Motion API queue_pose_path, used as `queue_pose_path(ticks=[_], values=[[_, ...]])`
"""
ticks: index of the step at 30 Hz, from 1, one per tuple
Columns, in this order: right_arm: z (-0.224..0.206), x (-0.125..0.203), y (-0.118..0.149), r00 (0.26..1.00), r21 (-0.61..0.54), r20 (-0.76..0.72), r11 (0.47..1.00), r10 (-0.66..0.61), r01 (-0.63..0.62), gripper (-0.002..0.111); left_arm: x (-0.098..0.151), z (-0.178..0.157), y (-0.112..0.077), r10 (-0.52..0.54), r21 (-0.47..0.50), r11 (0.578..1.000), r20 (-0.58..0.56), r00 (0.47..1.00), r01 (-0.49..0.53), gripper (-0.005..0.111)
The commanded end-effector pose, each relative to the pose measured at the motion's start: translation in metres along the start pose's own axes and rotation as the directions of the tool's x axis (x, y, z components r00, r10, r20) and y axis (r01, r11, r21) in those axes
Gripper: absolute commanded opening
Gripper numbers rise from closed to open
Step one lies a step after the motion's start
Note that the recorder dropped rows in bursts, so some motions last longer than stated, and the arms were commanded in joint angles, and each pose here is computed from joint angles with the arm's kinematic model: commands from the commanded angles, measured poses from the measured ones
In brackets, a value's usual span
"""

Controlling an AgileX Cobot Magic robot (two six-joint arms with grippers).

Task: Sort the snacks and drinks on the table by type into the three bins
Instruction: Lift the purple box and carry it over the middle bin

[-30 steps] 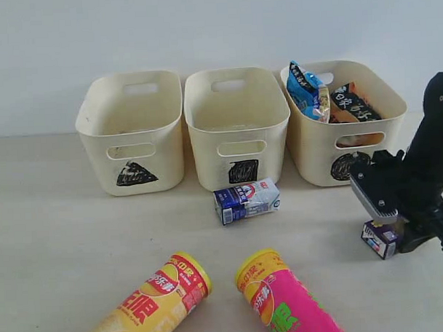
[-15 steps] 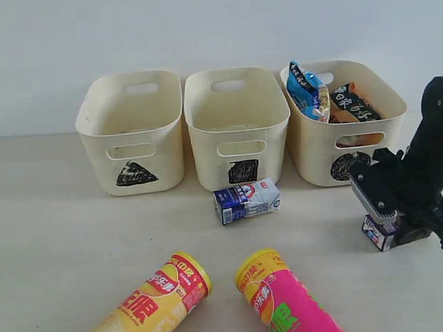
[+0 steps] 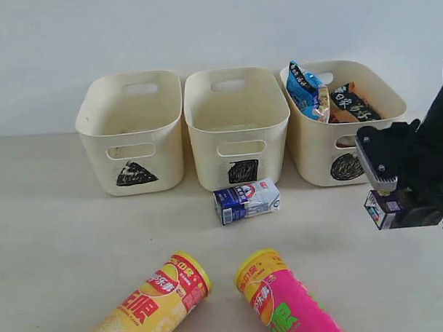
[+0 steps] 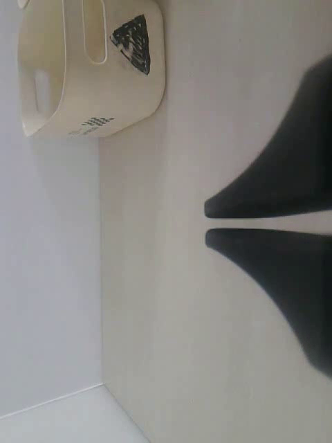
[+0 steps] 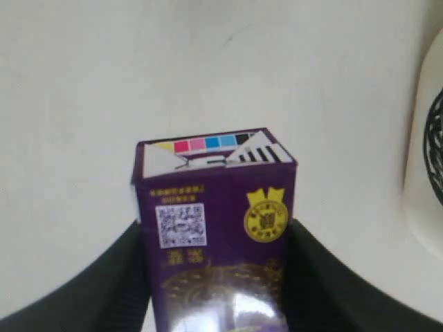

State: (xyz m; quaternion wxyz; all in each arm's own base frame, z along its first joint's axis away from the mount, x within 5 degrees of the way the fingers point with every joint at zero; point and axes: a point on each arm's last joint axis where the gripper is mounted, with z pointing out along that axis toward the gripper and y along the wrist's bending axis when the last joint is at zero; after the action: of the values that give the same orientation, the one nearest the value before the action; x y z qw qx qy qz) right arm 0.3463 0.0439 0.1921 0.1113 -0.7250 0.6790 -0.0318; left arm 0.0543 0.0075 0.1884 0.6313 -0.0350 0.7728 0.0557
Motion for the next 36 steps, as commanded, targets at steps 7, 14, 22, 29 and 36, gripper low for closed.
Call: queue_pose_path(ticks=[7,14,22,29,36], values=[[-0.048,-0.050,0.017,0.989,0.030,0.078,0.992,0.123,-0.125,0.001,0.001,0.000,0.000,-0.010,0.001,1.000,0.002,1.000,0.010,0.004],[-0.059,-0.090,0.021,0.944,0.094,0.166,0.948,0.287,-0.304,0.000,0.001,0.000,0.000,-0.010,0.001,1.000,0.002,1.000,0.010,0.004],[-0.062,-0.115,0.016,0.856,0.144,0.297,0.866,0.424,-0.479,0.000,0.001,0.000,0.000,-0.010,0.001,1.000,0.002,1.000,0.010,0.004],[-0.072,-0.125,-0.001,0.686,0.156,0.521,0.734,0.508,-0.661,0.000,0.001,0.000,0.000,-0.010,0.001,1.000,0.002,1.000,0.010,0.004],[-0.082,-0.127,-0.017,0.559,0.193,0.675,0.617,0.481,-0.763,0.000,0.001,0.000,0.000,-0.010,0.001,1.000,0.002,1.000,0.010,0.004]])
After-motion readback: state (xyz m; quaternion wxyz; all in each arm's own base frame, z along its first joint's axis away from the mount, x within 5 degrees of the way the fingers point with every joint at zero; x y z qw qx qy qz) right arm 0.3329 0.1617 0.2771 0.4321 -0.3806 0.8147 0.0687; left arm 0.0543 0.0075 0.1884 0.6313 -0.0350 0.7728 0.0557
